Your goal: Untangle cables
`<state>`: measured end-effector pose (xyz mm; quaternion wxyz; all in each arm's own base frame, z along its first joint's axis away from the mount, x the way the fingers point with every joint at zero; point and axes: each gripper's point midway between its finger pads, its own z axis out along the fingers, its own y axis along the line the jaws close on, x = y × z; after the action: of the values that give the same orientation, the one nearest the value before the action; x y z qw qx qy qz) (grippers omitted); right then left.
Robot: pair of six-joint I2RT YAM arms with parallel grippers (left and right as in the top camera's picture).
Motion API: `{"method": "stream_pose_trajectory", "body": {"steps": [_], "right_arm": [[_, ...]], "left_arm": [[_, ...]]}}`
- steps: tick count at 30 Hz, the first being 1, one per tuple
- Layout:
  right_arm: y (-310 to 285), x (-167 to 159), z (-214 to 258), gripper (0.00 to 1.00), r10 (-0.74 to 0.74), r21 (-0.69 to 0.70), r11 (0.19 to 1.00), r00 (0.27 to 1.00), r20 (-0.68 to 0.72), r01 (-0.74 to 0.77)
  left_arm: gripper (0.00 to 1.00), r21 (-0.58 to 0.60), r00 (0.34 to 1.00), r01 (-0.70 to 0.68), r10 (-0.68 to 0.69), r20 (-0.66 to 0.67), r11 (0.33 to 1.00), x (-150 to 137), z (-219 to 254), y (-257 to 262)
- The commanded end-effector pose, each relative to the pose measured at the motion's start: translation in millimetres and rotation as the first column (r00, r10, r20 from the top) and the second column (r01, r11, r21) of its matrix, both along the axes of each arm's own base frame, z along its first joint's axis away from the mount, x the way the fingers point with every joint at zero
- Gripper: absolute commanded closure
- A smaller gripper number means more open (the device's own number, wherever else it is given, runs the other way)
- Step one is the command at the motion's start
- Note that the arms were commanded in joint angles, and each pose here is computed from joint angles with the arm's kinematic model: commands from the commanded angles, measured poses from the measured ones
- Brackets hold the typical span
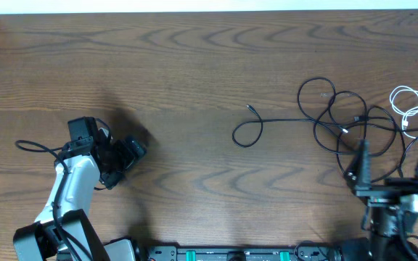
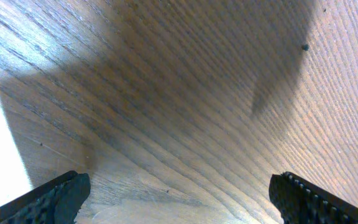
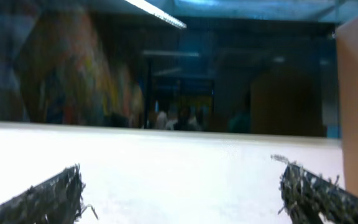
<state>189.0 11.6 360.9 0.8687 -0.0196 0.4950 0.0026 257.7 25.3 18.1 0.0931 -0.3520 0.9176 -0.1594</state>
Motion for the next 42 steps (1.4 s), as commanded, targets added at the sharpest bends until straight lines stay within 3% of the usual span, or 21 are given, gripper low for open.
{"method": "stream_pose_trajectory", "body": {"steps": [1,8,16,22,42], "right_arm": [[8,9,-20,0.01,0.016,-0.049,0.999,1.000,0.004,-0.015],[8,18,-54,0.01,0.013,-0.044,0.999,0.999,0.038,-0.012],[10,48,-122,0.01,0.000,-0.070,0.997,0.964,-0.266,-0.020],[11,56,-205,0.01,-0.020,-0.101,0.994,0.821,-0.570,-0.046],[12,56,-204,0.01,-0.013,-0.100,0.994,0.826,-0.564,-0.053]], "left_arm": [[0.02,0.007,1.000,-0.011,0.011,-0.018,1.000,-4,-4,2],[0.02,0.007,1.000,-0.011,0.011,-0.018,1.000,-4,-4,2],[0.02,0.008,1.000,-0.010,0.011,-0.018,1.000,-4,-4,2],[0.02,0.007,1.000,-0.011,0.011,-0.018,1.000,-4,-4,2],[0.02,0.007,1.000,-0.011,0.011,-0.018,1.000,-4,-4,2]]}}
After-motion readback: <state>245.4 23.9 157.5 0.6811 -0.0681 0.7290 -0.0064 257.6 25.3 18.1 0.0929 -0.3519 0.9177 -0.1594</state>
